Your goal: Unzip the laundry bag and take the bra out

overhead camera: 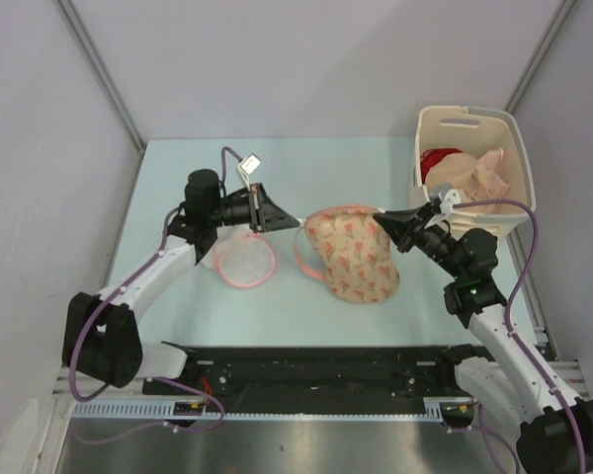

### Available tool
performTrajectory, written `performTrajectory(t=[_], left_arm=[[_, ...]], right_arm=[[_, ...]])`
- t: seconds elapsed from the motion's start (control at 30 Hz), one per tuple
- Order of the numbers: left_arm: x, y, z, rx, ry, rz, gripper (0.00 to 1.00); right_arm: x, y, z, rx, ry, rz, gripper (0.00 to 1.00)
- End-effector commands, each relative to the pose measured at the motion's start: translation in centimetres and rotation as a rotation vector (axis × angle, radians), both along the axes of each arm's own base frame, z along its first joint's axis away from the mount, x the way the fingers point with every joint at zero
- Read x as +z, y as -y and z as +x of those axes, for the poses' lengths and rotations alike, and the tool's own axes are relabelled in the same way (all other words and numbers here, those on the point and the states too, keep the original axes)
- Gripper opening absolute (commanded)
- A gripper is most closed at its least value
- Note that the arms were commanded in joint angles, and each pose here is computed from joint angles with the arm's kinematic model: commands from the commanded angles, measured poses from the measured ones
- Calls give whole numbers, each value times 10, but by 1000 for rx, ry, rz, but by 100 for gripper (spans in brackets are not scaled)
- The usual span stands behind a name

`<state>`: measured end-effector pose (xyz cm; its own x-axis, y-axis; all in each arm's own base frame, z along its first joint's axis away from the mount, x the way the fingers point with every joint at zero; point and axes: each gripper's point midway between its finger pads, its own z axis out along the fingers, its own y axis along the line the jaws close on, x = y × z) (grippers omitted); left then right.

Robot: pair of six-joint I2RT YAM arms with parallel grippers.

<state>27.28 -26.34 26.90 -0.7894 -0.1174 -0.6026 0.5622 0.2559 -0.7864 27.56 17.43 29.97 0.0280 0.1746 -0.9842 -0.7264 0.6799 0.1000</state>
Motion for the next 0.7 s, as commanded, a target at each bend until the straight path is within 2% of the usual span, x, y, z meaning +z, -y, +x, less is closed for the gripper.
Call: performTrajectory(t=[0.0, 0.13, 0.23, 0.3, 0.33, 0.37, 0.4, 0.47, 0.53, 0.67], left_arm=[[-12, 9, 4, 0, -56, -59, 1], [4, 0, 12, 37, 9, -24, 0], [27, -5, 16, 65, 75, -17, 1], [45, -3, 24, 111, 89, -43, 0], [60, 4, 23, 102, 114, -65, 0], [67, 9, 22, 97, 128, -72, 1], [67, 12, 23, 100, 124, -58, 0], [72, 20, 20, 65, 163, -32, 0], [67, 21, 19, 61, 143, -13, 0], [62, 28, 9, 19, 143, -21, 0]], right_arm=[[50, 7, 4, -23, 70, 260, 0], [50, 7, 7, -15, 12, 378, 0], [34, 7, 13, -55, -57, 377, 0], [20, -3, 10, -55, -94, 319, 0], [18, -4, 10, -74, -66, 260, 7], [19, -4, 10, -92, -93, 215, 41], [20, -12, 5, -87, -94, 179, 63], [23, -3, 4, -168, -40, 56, 80], [44, -3, -4, -192, 39, 4, 93], [53, -9, -15, -164, 131, -186, 95]])
